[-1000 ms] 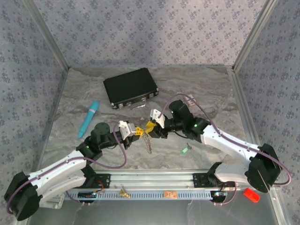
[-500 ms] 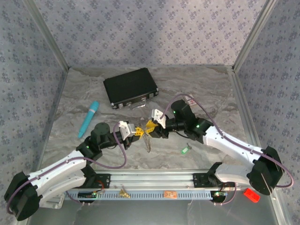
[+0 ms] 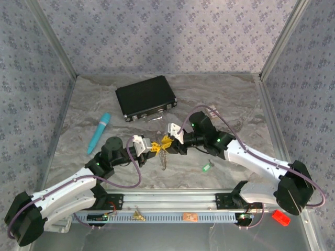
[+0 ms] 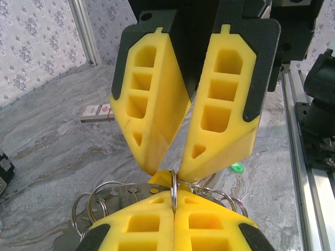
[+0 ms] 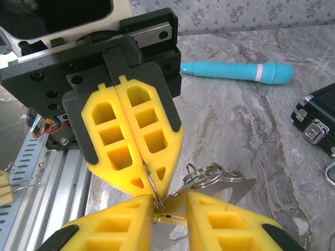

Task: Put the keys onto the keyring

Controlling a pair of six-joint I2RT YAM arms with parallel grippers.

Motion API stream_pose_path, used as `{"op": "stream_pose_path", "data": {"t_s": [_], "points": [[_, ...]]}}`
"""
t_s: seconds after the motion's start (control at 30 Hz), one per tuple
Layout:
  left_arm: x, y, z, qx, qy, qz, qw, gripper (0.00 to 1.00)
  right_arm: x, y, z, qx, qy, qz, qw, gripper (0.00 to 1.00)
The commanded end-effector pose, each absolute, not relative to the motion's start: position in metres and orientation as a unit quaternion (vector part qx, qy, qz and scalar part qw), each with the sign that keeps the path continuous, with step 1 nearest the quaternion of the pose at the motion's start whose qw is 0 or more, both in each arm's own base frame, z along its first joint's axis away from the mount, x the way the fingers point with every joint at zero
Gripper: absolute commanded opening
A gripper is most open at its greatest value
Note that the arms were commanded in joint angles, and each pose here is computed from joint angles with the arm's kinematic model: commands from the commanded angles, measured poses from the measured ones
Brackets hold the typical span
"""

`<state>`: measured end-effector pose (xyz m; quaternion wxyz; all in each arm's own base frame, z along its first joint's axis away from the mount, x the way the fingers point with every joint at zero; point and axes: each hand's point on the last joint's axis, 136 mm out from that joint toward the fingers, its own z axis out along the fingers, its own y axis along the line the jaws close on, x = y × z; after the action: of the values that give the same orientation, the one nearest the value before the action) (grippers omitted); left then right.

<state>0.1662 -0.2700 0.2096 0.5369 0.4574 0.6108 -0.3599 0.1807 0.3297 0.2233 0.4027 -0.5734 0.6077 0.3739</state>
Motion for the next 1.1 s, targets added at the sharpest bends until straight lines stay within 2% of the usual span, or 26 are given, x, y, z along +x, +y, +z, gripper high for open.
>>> {"op": "stream_pose_path", "data": {"t_s": [0.0,0.17,0.43,0.57,0.7,0.83,1.07], "points": [[0.163,-0.273,0.232,0.462,0.573,-0.372,0.566,0.00,0.177,0.336,0.233,-0.586,0.590,0.382,0.403,0.24],[0.162,-0.273,0.232,0.464,0.571,-0.374,0.564,0.00,0.178,0.338,0.232,-0.588,0.590,0.382,0.400,0.17],[0.161,-0.274,0.234,0.465,0.567,-0.377,0.566,0.00,0.173,0.341,0.220,-0.605,0.594,0.378,0.373,0.12],[0.162,-0.274,0.235,0.464,0.566,-0.374,0.569,0.00,0.169,0.342,0.212,-0.615,0.597,0.377,0.351,0.00],[0.170,-0.270,0.228,0.450,0.588,-0.357,0.569,0.00,0.168,0.339,0.211,-0.625,0.601,0.365,0.339,0.00],[0.171,-0.265,0.210,0.454,0.616,-0.342,0.545,0.10,0.170,0.335,0.213,-0.634,0.605,0.347,0.336,0.00],[0.170,-0.262,0.194,0.461,0.646,-0.325,0.515,0.15,0.171,0.333,0.212,-0.647,0.613,0.318,0.323,0.00]]}}
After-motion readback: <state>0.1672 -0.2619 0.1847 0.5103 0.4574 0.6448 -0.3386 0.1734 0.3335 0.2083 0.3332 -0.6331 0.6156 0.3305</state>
